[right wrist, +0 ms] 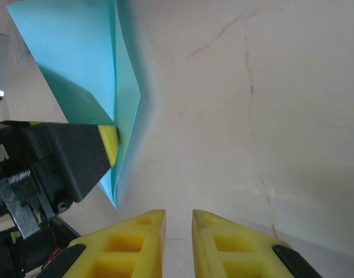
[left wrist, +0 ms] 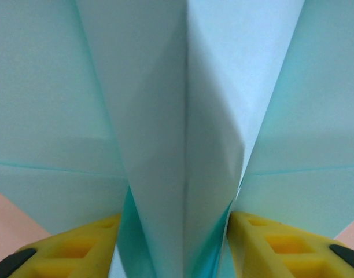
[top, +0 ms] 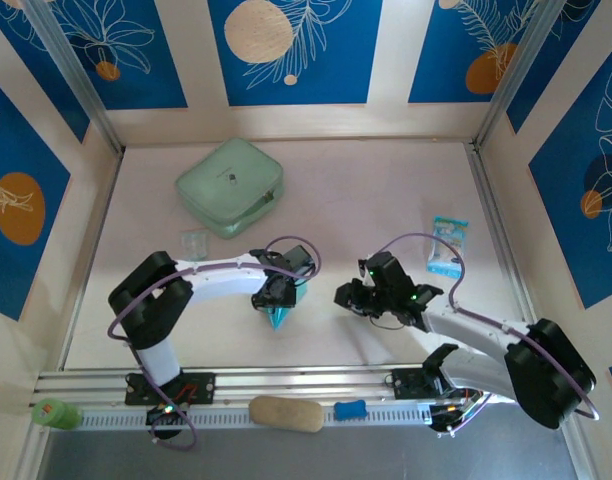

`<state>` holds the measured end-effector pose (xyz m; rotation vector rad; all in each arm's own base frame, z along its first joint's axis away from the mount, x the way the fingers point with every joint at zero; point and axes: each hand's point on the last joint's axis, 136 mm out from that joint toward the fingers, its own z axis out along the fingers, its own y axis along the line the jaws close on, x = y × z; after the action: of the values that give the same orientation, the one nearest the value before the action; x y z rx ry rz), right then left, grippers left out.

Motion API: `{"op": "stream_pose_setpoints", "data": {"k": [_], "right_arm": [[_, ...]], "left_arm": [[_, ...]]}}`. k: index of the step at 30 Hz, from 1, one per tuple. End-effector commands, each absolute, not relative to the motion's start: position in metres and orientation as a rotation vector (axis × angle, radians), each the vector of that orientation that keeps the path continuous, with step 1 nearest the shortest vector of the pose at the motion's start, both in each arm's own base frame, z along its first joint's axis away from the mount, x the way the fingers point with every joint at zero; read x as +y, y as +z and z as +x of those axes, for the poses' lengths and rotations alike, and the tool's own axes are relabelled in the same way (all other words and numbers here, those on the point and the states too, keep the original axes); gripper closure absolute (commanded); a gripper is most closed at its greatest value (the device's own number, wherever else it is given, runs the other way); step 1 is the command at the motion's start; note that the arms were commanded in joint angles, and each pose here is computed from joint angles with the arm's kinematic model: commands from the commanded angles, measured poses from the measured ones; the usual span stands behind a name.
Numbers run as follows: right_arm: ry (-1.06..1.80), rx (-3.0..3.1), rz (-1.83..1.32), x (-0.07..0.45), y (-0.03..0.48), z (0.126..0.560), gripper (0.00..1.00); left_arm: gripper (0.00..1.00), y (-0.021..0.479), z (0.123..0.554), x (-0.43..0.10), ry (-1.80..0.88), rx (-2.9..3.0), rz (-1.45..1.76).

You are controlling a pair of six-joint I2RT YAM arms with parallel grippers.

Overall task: Fold a paper plane with a square sheet of paper (pick it up from the middle)
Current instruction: Turn over a paper plane at the center of the table.

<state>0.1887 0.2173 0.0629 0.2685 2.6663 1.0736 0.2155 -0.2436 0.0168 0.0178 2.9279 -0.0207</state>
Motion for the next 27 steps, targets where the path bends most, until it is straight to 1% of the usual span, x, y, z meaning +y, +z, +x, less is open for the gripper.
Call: {"op": "stream_pose_setpoints", "data": {"k": [1,4,8,13,17,19,20,24,27], "right_arm": [[1.073,2.666,0.269,0.210,0.066,0.183,0.80],[1.043,2.658,0.273,0.202,0.072,0.185,0.79],[1.026,2.622,0.296,0.187,0.083,0.193,0.79],[1.004,2.570,0.329,0.170,0.100,0.206,0.78],[0.928,2.542,0.342,0.156,0.111,0.218,0.77],[0.839,2.533,0.379,0.141,0.115,0.227,0.75],[0.785,2.528,0.401,0.133,0.118,0.231,0.74],[0.590,2.486,0.463,0.100,0.128,0.251,0.65],[0.346,2.443,0.513,0.064,0.133,0.268,0.58]], "left_arm": [[0.53,0.018,0.211,-0.233,0.069,2.940,-0.017],[0.53,0.037,0.217,-0.240,0.004,2.907,-0.037],[0.48,0.058,0.222,-0.245,-0.062,2.864,-0.066],[0.47,0.076,0.222,-0.241,-0.097,2.826,-0.084],[0.47,0.100,0.227,-0.237,-0.144,2.753,-0.073],[0.46,0.116,0.233,-0.230,-0.143,2.685,-0.059],[0.43,0.123,0.236,-0.223,-0.130,2.651,-0.062],[0.39,0.140,0.249,-0.195,-0.124,2.554,-0.046],[0.34,0.147,0.259,-0.167,-0.087,2.478,-0.018]]}}
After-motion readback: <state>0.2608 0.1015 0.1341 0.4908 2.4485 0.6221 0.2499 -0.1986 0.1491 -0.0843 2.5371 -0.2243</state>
